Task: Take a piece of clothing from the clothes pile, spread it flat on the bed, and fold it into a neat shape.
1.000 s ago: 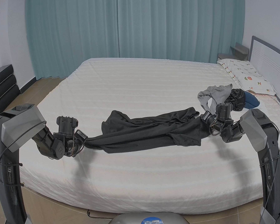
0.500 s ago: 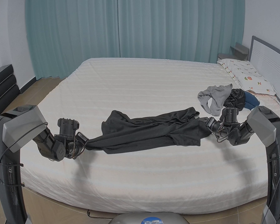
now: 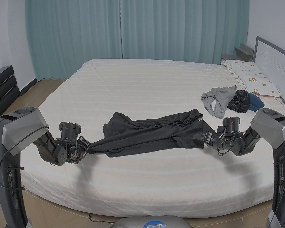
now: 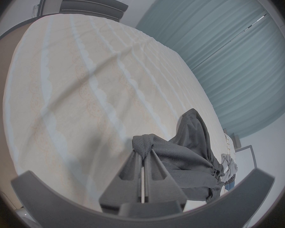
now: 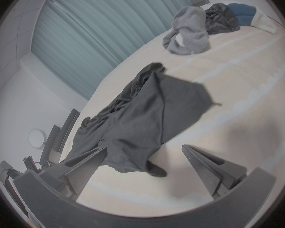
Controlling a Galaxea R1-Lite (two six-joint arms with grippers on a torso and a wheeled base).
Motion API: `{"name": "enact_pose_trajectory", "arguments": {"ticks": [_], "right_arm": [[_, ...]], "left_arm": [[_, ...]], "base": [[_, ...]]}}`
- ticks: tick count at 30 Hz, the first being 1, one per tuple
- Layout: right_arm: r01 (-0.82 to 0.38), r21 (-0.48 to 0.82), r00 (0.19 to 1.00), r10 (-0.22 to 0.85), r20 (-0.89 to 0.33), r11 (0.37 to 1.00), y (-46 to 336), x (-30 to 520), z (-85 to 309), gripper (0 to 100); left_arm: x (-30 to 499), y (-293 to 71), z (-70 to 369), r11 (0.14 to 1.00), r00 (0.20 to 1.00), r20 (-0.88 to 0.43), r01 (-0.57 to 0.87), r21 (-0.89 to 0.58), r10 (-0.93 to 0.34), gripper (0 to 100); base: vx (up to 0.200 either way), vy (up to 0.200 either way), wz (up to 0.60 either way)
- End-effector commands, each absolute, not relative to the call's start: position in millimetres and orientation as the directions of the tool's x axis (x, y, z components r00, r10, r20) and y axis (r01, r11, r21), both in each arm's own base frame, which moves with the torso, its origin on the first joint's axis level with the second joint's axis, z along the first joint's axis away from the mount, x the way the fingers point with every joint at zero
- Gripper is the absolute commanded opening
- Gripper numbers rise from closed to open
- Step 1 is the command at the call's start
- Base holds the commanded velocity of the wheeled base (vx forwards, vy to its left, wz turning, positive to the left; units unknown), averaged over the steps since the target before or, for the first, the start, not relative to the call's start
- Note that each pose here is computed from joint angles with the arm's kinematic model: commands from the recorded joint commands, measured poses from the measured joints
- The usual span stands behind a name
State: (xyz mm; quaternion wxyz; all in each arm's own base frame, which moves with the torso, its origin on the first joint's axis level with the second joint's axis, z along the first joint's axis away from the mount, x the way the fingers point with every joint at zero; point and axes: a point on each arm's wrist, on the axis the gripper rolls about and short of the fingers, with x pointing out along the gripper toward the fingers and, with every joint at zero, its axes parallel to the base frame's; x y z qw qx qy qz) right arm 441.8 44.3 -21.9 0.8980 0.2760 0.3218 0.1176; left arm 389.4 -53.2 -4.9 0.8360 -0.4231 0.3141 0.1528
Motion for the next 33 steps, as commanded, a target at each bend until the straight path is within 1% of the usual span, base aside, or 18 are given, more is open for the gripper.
{"name": "enact_pose_trajectory", "arguments": {"ticks": [1,7,8,13,14,16,18,19,21,25,29,30,32,33], "right_arm": [[-0.05,0.567,0.741,0.411,-0.531,0.822,60,444,-38,100],[-0.068,0.558,0.746,0.413,-0.522,0.827,64,446,-36,100],[-0.067,0.557,0.747,0.412,-0.522,0.828,63,447,-36,0],[-0.069,0.537,0.753,0.397,-0.525,0.841,53,438,-25,0],[-0.067,0.537,0.752,0.396,-0.527,0.841,47,427,-13,0],[-0.058,0.538,0.753,0.391,-0.529,0.841,41,419,-5,0],[-0.056,0.539,0.753,0.39,-0.53,0.84,40,418,-4,0],[-0.04,0.549,0.746,0.391,-0.539,0.835,29,402,7,0],[-0.032,0.556,0.74,0.394,-0.546,0.831,24,395,9,0],[0.005,0.583,0.712,0.407,-0.573,0.813,7,352,22,0],[0.064,0.595,0.687,0.398,-0.608,0.801,-8,307,32,0],[0.067,0.595,0.687,0.395,-0.61,0.801,-8,306,32,0],[0.116,0.592,0.658,0.385,-0.647,0.797,-15,274,29,0],[0.117,0.592,0.657,0.385,-0.648,0.797,-15,273,29,0]], "left_arm": [[388,-53,-5,0.596,0.755,-0.656,-0.522,-0.61,-0.011,0],[389,-53,-4,0.596,0.756,-0.655,-0.521,-0.611,-0.011,0],[389,-53,-4,0.596,0.756,-0.655,-0.521,-0.611,-0.011,0],[387,-53,-5,0.598,0.753,-0.658,-0.523,-0.608,-0.011,0],[386,-53,-4,0.598,0.752,-0.659,-0.524,-0.607,-0.011,0],[383,-52,-4,0.6,0.747,-0.665,-0.528,-0.602,-0.01,0],[382,-52,-4,0.6,0.747,-0.665,-0.528,-0.602,-0.01,0],[375,-51,1,0.609,0.744,-0.668,-0.524,-0.596,-0.013,0],[373,-51,4,0.613,0.745,-0.667,-0.52,-0.595,-0.015,0],[360,-50,11,0.649,0.739,-0.673,-0.505,-0.569,-0.015,0],[345,-48,12,0.722,0.719,-0.695,-0.473,-0.505,-0.015,0],[344,-47,12,0.725,0.719,-0.695,-0.471,-0.503,-0.015,0],[334,-47,7,0.774,0.692,-0.722,-0.449,-0.447,-0.015,0],[333,-46,6,0.776,0.69,-0.724,-0.448,-0.444,-0.015,0]], "base": [[0.0,0.0,0.0],[0.0,0.0,0.0],[0.0,0.0,0.0],[0.0,0.0,0.0],[0.0,0.0,0.0],[0.0,0.0,0.0],[0.0,0.0,0.0],[0.0,0.0,0.0],[0.0,0.0,0.0],[0.0,0.0,0.0],[0.0,0.0,0.0],[0.0,0.0,0.0],[0.0,0.0,0.0],[0.0,0.0,0.0]]}}
